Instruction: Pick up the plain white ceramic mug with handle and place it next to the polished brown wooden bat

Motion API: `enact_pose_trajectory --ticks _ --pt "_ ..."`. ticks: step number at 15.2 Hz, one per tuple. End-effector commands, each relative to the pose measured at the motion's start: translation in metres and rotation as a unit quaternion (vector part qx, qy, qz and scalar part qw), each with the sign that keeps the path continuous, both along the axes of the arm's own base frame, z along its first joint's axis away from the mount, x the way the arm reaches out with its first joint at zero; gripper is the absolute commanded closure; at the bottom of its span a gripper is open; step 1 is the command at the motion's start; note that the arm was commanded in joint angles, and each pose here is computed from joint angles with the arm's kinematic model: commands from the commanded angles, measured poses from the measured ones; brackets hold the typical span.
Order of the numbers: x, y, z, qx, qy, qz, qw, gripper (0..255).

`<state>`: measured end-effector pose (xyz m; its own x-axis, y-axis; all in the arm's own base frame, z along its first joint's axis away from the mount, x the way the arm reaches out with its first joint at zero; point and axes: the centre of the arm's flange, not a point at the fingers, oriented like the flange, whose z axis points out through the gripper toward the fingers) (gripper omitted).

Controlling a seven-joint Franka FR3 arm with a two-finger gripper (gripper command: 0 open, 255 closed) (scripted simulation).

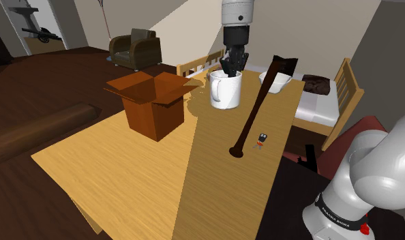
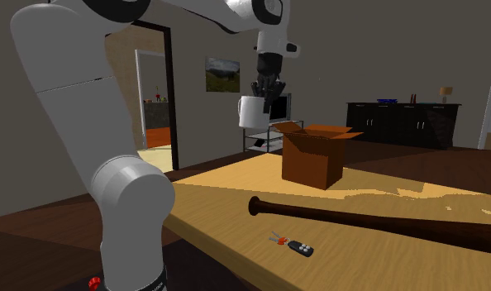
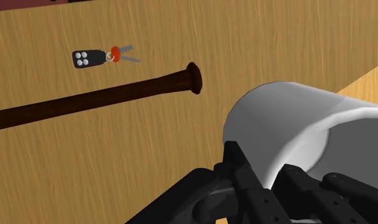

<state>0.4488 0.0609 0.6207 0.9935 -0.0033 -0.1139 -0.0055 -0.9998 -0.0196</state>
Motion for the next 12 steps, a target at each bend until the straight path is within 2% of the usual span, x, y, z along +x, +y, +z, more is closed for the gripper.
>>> enact_pose_trajectory --ticks 1,2,12 --pt "0.001 0.001 0.011 0.0 0.0 0.0 1.0 255" --pt "0.001 0.001 0.015 0.0 0.0 0.0 1.0 255" --pt "-0.117 -0.058 0.015 0.0 0.0 0.0 1.0 255"
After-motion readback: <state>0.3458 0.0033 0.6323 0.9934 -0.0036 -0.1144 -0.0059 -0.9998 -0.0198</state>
